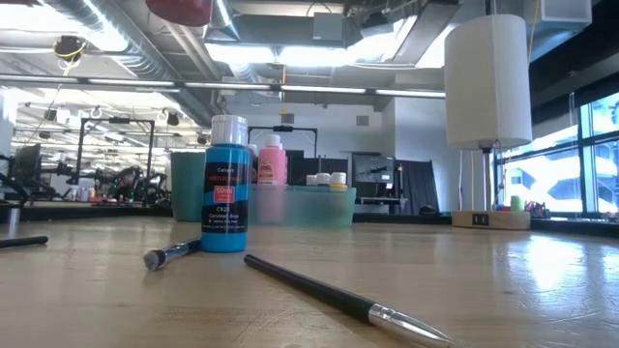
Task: Pick & Place Paint Supplies
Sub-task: Put the small red paint bottle into the green bin
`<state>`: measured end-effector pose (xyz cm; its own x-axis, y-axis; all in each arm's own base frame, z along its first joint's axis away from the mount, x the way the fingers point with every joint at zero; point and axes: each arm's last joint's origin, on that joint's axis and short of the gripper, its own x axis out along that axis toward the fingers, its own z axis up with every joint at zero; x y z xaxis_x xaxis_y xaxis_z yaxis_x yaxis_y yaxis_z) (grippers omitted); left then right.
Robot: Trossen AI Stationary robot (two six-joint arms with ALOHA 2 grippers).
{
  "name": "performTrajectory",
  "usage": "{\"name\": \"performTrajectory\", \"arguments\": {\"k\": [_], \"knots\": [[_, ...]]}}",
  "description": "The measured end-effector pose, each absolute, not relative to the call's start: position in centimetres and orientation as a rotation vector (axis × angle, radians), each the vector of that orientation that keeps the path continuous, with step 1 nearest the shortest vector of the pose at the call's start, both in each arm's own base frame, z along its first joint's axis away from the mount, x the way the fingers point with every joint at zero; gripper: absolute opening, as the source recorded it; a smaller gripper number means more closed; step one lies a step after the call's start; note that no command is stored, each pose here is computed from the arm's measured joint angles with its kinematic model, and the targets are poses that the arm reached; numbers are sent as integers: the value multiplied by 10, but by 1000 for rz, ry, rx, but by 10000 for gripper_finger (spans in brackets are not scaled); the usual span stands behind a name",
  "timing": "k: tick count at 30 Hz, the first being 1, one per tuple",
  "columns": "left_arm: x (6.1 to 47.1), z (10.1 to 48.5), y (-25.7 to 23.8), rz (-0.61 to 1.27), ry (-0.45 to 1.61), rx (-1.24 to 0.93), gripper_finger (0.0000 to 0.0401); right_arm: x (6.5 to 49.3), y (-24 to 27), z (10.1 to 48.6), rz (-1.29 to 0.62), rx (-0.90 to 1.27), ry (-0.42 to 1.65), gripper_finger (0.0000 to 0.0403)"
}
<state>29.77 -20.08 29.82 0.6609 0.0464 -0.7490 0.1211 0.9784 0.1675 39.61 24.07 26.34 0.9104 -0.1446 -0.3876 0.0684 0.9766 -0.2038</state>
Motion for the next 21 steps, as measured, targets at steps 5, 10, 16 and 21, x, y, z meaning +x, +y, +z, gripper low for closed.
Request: {"name": "performTrajectory", "arguments": {"k": [5, 10, 16, 21], "knots": [[298, 297, -200, -26, 844, 211, 139, 396, 240, 264, -112, -190, 412, 204], [298, 297, -199, -8, 837, 207, 139, 397, 240, 264, -115, -188, 406, 195], [299, 297, -199, -6, 836, 209, 139, 397, 240, 264, -115, -183, 404, 144], [299, 297, -199, -5, 835, 214, 139, 397, 240, 264, -109, -164, 404, 106]]}}
